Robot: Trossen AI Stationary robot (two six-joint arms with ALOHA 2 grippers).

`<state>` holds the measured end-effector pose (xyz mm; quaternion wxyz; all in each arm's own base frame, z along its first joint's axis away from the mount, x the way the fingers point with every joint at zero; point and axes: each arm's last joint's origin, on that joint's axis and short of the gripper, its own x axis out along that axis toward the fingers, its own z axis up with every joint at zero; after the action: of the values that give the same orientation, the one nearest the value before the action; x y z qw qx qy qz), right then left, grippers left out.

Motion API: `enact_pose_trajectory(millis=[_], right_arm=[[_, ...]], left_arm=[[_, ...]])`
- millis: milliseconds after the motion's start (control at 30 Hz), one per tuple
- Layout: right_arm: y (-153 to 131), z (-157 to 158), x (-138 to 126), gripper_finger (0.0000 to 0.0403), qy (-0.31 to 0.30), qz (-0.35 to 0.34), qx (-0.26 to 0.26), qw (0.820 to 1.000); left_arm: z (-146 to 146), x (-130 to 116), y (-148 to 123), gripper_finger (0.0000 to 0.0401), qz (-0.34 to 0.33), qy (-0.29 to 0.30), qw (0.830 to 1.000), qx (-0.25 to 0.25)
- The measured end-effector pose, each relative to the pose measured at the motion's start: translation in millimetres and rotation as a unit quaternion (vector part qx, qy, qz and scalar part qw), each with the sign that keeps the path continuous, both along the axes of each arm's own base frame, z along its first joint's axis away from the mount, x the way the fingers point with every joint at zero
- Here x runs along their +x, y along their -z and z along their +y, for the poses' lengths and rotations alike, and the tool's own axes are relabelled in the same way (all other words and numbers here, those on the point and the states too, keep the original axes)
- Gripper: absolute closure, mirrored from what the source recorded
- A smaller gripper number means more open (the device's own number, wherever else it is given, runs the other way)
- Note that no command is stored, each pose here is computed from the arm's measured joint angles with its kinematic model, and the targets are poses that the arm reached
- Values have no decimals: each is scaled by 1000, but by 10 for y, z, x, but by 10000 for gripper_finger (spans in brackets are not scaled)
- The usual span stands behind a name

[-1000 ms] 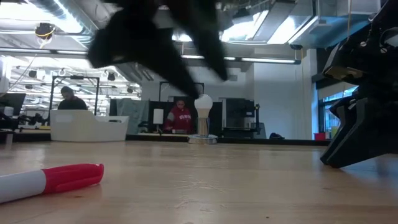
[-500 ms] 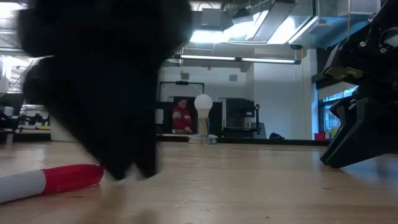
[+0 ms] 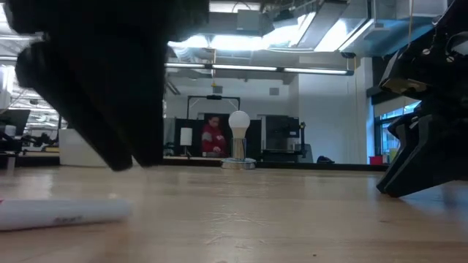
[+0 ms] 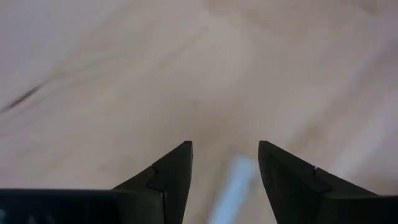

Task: Pick & Place Markers
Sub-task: Put the red and white highlighter pen into the orange bin

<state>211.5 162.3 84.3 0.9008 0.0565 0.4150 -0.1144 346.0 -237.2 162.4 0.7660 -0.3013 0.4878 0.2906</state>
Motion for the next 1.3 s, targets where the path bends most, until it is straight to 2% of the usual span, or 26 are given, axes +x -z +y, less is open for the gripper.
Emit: enact_pose_trajectory(millis=[167, 267, 367, 567, 767, 900, 1000, 1100, 1200, 1300], right_arm=[[0, 0, 0, 296, -1, 0, 0, 1000], [0, 0, 0, 296, -1, 0, -1, 1000], [0, 0, 0, 296, 0, 0, 0, 1000], [0, 0, 0, 296, -1, 0, 0, 1000], [0, 0, 0, 296, -3, 0, -2, 1000], [0, 0, 0, 296, -3, 0, -2, 1000], [0, 0, 0, 296, -4, 1, -3, 1000], [0, 0, 0, 296, -4, 1, -3, 1000], [0, 0, 0, 296, -5, 1, -4, 1000], [1, -1, -1, 296, -5, 2, -4, 1000]], left_arm=[[-248, -99, -112, 231, 5, 137, 990, 15], [-376, -204, -117, 238, 3, 187, 982, 40], [-421, -278, -117, 245, -2, 185, 980, 70], [-305, -326, -104, 249, 25, 125, 986, 103], [-268, -335, -95, 250, 39, 147, 980, 127], [-205, -316, -59, 255, 36, 83, 990, 106], [-145, -265, -59, 257, 13, -22, 997, 71], [-72, -211, -60, 258, -8, -118, 992, 41], [13, -172, -54, 258, -7, -140, 989, 49], [50, -142, -13, 258, 6, -159, 987, 38]])
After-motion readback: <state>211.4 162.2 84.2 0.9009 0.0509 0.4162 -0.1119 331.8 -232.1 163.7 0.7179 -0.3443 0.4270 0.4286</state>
